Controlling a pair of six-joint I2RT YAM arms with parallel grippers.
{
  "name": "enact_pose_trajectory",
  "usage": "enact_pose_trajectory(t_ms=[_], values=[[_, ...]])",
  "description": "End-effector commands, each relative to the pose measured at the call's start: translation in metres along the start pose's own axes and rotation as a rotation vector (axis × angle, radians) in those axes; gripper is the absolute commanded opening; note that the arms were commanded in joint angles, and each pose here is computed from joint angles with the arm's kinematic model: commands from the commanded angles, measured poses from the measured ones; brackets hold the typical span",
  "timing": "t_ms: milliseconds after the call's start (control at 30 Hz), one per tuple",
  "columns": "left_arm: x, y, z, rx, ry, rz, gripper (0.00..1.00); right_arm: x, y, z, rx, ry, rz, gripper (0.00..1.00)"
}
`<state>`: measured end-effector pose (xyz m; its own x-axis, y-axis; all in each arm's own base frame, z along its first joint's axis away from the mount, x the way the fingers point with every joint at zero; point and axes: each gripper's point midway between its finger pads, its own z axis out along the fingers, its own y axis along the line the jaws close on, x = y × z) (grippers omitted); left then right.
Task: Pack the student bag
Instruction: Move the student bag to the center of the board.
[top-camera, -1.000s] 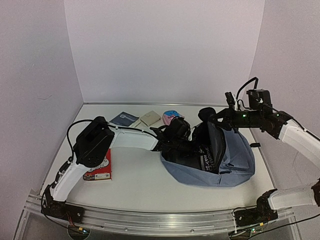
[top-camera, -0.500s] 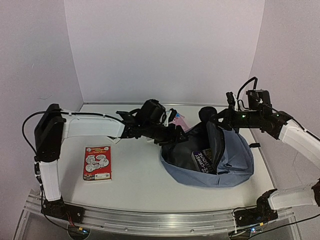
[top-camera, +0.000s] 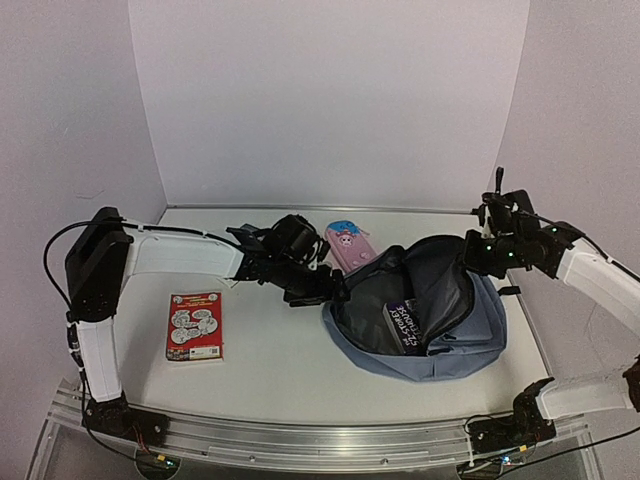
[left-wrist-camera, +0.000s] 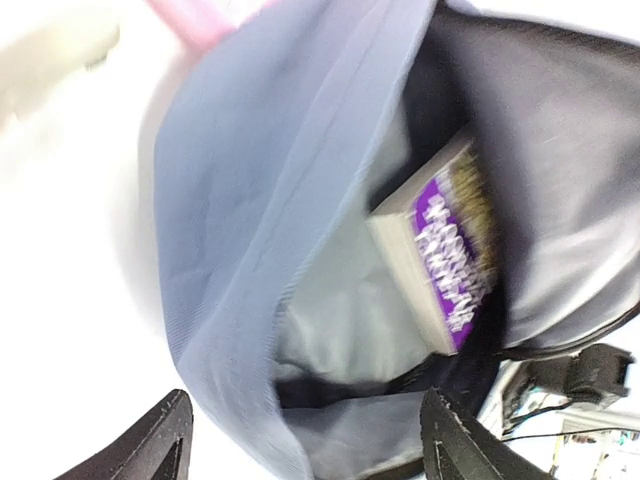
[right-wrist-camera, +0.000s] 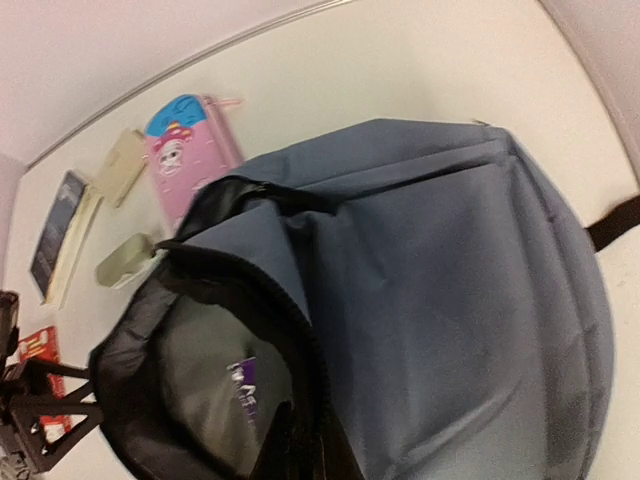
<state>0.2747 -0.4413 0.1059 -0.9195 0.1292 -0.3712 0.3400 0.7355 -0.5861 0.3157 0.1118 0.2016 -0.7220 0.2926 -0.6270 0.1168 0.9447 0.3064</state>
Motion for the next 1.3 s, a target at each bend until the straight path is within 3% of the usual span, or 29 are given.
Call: enact_pose_trajectory(t_ms=[0, 67, 267, 333, 700, 767, 833, 967, 1100, 1200, 1267], values=[[0.001, -0.002, 0.016, 0.001, 0.036, 0.009, 0.77, 0.004, -0.046, 0.013, 0.253, -0.023, -0.022, 0.0], [0.0, 0.003, 0.021, -0.023, 0.039, 0.007, 0.69, 0.006, -0.05, 0.017, 0.281, -0.009, -0.018, 0.0], [-0.007, 0.019, 0.017, -0.114, -0.022, -0.007, 0.1, 0.023, -0.038, 0.04, 0.227, 0.078, 0.001, 0.0], [-0.011, 0.023, 0.006, -0.138, -0.051, -0.009, 0.01, 0.03, -0.032, 0.048, 0.194, 0.105, 0.004, 0.0], [-0.001, 0.086, -0.07, -0.241, -0.133, -0.141, 0.0, 0.051, -0.014, 0.074, 0.162, 0.153, -0.024, 0.0], [0.004, 0.094, -0.074, -0.236, -0.119, -0.157, 0.02, 0.052, -0.015, 0.077, 0.168, 0.154, -0.026, 0.03], [0.007, 0.094, -0.075, -0.231, -0.108, -0.155, 0.08, 0.053, -0.013, 0.079, 0.159, 0.159, -0.029, 0.14], [0.006, 0.092, -0.081, -0.226, -0.113, -0.15, 0.43, 0.044, -0.006, 0.073, 0.131, 0.137, -0.03, 0.51], [0.0, 0.1, -0.109, -0.307, -0.152, -0.104, 0.72, 0.021, 0.003, 0.048, 0.083, 0.053, -0.016, 0.78], [-0.001, 0.118, -0.148, -0.375, -0.192, -0.118, 0.82, 0.0, 0.006, 0.021, 0.059, -0.033, -0.003, 0.93], [0.001, 0.128, -0.166, -0.348, -0.208, -0.157, 0.84, -0.011, 0.011, 0.003, 0.015, -0.08, 0.0, 0.98]])
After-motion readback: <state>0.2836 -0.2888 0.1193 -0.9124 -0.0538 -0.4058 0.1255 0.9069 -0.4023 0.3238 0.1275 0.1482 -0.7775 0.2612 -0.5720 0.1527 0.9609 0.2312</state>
